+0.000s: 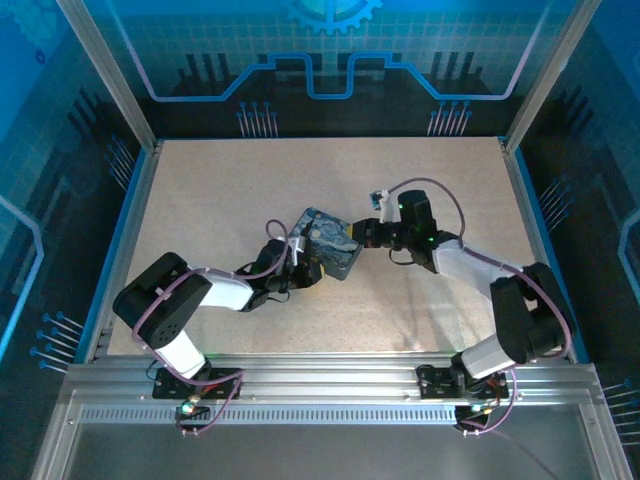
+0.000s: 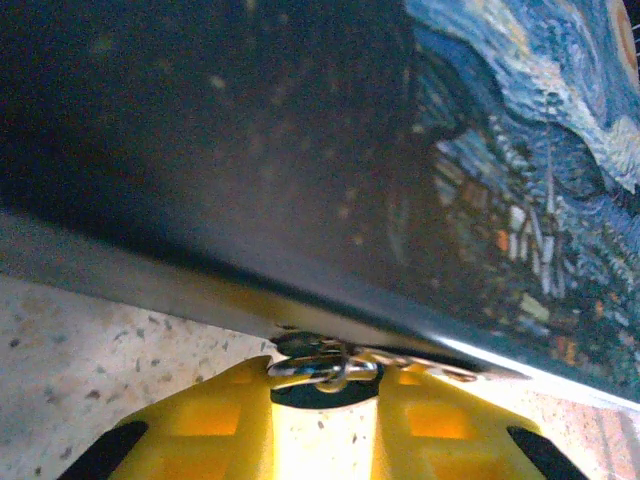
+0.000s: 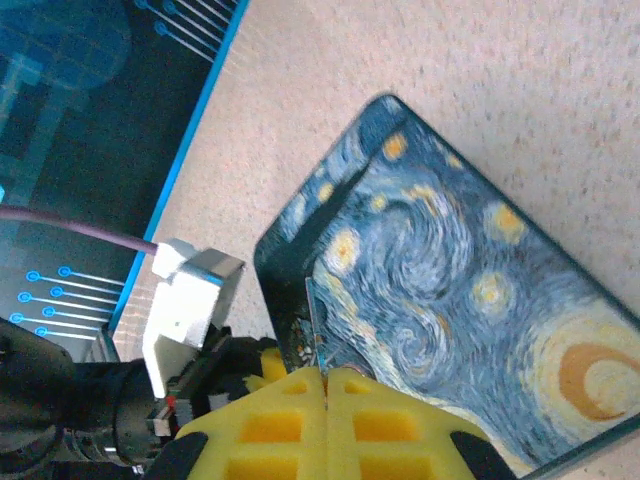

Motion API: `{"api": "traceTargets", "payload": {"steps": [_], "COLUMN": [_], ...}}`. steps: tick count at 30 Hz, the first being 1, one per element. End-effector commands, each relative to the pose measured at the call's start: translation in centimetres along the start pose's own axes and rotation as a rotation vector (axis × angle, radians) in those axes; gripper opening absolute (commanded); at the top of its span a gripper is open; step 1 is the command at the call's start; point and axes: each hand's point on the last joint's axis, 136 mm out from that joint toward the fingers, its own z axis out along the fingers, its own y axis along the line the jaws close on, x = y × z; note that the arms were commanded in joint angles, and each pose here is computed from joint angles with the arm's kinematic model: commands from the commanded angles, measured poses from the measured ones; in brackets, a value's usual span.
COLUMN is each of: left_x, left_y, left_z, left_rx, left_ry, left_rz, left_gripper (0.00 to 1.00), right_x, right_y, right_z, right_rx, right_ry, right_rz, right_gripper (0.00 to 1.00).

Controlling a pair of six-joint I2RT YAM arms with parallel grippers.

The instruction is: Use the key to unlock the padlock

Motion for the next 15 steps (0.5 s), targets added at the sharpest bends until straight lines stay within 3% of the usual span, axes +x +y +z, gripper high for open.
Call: {"api": "traceTargets", "payload": {"steps": [1, 8, 15], "left_x": [0.2, 0.1, 0.1], "left_y": [-0.9, -2.1, -2.8], "left_z": [-0.7, -0.9, -1.2], "left_rx": [0.021, 0.036, 0.041], "left_ry": [0.021, 0.063, 0.087], "left_rz": [-0.060, -0.127, -0.201], "left_gripper": [0.21, 0.20, 0.19], "right_x": [1.1, 4.1, 7.3], "right_y": [-0.2, 0.5, 1.8], "right_z": [-1.2, -3.2, -2.8], "right_rx": [0.044, 0.070, 0.081], "right_ry": [-0.008, -0.017, 0.015], "right_rz": [-0.067, -0.167, -0.284], "right_gripper": [0.00, 0.00, 0.00]}}
